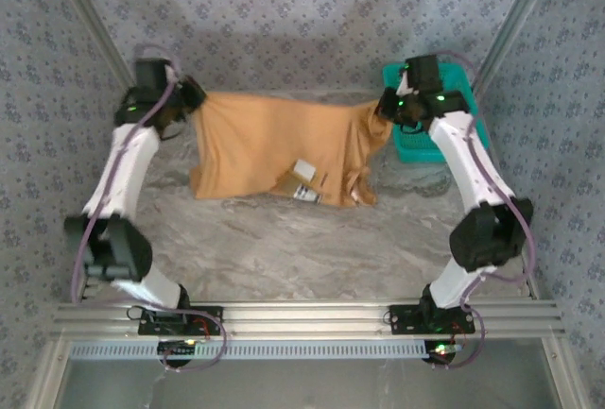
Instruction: Fold the inside-out t-shirt
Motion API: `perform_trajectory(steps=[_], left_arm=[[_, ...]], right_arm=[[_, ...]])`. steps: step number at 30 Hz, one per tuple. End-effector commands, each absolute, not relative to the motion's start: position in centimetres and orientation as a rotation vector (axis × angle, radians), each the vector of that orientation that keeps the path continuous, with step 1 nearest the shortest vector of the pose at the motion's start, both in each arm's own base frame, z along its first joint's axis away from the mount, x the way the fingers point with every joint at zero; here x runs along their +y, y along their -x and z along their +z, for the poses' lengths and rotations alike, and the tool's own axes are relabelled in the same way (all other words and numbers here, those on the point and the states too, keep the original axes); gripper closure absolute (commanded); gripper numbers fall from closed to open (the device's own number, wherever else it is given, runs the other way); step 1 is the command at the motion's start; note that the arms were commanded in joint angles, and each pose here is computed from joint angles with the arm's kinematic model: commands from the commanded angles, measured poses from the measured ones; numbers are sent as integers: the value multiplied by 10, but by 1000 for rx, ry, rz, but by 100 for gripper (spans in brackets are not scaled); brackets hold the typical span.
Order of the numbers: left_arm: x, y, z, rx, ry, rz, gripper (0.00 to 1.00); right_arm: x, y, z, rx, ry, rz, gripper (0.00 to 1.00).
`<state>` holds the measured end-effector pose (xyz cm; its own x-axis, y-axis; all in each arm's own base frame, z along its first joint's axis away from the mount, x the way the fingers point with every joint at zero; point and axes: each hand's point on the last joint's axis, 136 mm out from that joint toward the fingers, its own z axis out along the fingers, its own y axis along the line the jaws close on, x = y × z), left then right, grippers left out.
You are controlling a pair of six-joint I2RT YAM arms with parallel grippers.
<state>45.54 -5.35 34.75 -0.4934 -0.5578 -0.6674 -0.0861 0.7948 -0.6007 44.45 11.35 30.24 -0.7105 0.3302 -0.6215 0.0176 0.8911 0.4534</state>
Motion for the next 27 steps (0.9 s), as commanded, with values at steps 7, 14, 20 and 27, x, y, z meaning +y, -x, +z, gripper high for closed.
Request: perform_trajectory(steps=[7,14,20,27], left_arm=[[-19,-330,492,1631,405,-563,100],[-20,-275,528,1539,349,-551,100],[-17,-271,535,1523,337,-517,100],[-15,-355,462,1709,396,-494,100]], right_arm=[[131,-346,477,1874,-3,808,100],[130,-295,499,1843,-12,900,100],[117,-283,516,1810,-32,845,100],[111,-354,487,1883,-83,781,100]])
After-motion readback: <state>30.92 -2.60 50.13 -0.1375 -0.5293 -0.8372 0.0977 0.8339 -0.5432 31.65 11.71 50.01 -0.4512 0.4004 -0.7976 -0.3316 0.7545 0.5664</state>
